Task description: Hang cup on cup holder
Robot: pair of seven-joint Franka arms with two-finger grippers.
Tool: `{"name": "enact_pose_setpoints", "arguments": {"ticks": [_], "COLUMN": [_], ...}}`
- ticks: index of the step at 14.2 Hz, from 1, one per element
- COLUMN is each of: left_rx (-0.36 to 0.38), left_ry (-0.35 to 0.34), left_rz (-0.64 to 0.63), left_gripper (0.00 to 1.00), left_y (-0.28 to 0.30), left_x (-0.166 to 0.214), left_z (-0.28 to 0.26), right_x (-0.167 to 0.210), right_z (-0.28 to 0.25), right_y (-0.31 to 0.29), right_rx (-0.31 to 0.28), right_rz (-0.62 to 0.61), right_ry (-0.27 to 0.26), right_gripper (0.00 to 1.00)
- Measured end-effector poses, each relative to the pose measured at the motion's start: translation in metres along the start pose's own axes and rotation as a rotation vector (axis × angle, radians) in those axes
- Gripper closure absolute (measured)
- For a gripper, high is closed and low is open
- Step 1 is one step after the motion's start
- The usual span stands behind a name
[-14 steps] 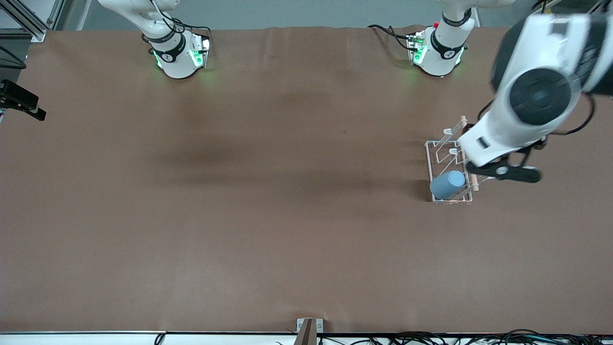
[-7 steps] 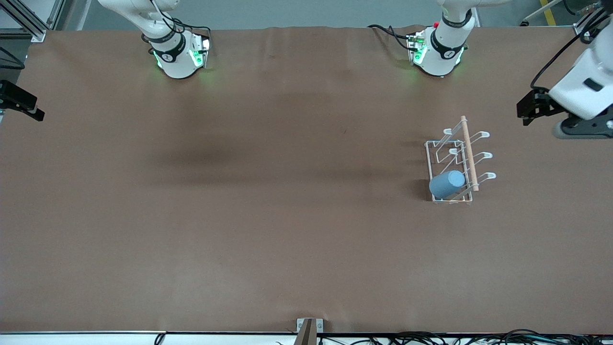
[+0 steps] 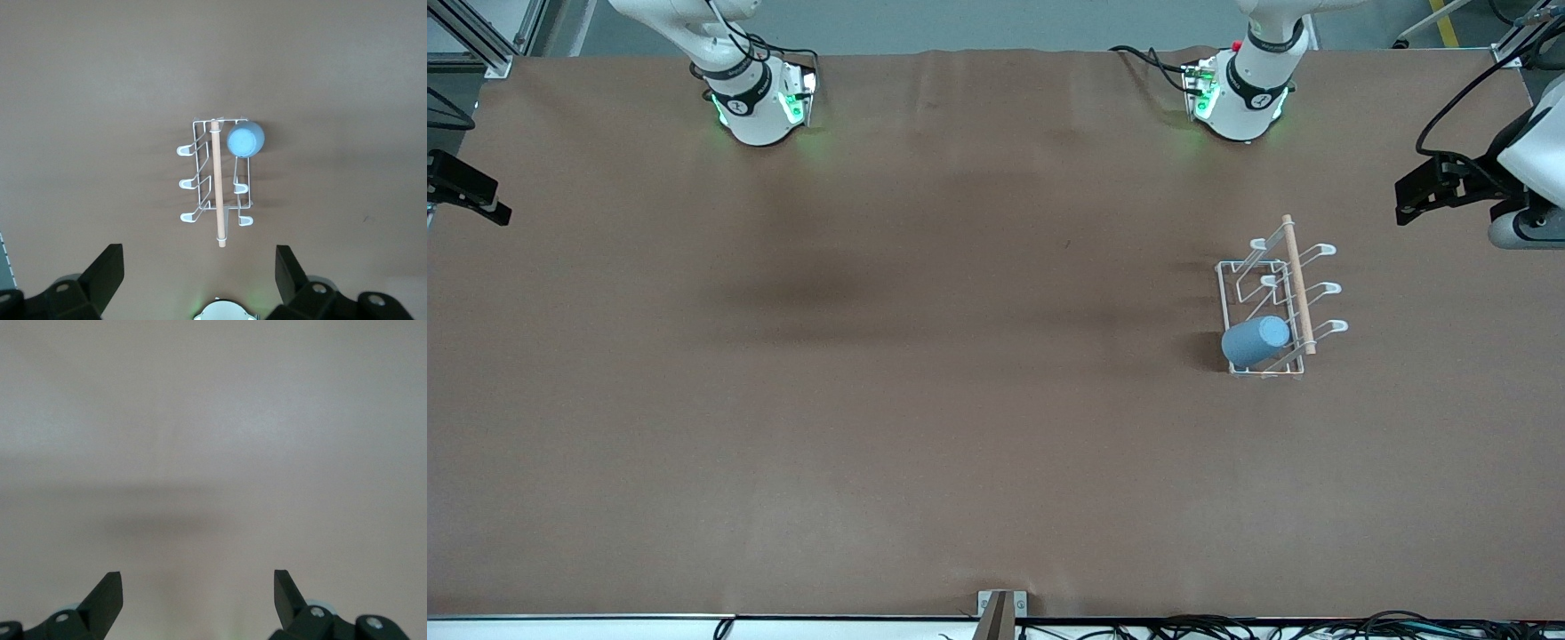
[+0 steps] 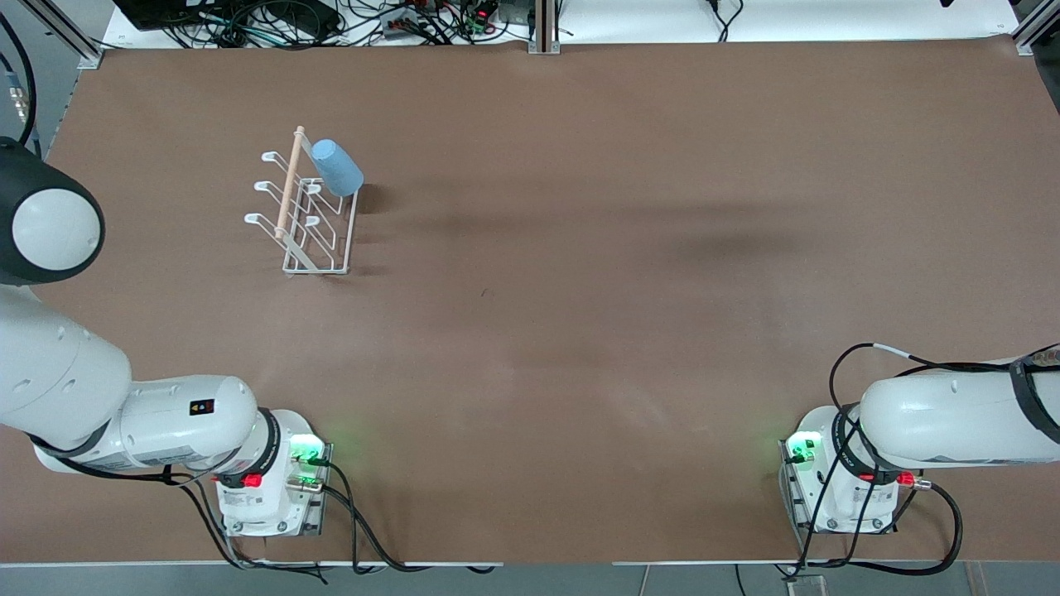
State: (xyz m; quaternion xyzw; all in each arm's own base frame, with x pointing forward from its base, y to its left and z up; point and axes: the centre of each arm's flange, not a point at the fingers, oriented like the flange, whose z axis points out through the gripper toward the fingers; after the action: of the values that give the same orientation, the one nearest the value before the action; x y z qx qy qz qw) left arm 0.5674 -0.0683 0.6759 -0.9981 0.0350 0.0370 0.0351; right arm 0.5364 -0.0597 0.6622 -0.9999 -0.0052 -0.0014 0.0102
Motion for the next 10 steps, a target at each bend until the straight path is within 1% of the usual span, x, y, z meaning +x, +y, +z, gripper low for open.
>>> {"name": "enact_pose_setpoints", "arguments": {"ticks": [3, 5, 7, 10], "left_rx": [-0.041, -0.043, -0.044, -0.08], "left_ry": [0.032, 0.035, 0.054, 0.046], "left_rz": [-0.045, -0.068, -0.082, -0.085], "left_gripper": [0.0, 0.0, 0.0, 0.0], "left_y": [-0.018, -0.025, -0.029, -0.03], "left_x": [-0.006, -0.021, -0.037, -0.057], "left_z": [-0.002, 0.002, 0.008, 0.024], "right_x": [0.0, 0.0, 0.0, 0.0], "right_z": [0.0, 0.0, 0.0, 0.0], "right_y": [-0.001, -0.002, -0.002, -0.003], "right_rx": [0.0, 0.0, 0.0, 0.0], "right_rz": [-0.002, -0.004, -0.004, -0.006], "right_ry": [0.0, -0.001, -0.001, -0.001], "right_gripper": [0.0, 0.0, 0.0, 0.0]}}
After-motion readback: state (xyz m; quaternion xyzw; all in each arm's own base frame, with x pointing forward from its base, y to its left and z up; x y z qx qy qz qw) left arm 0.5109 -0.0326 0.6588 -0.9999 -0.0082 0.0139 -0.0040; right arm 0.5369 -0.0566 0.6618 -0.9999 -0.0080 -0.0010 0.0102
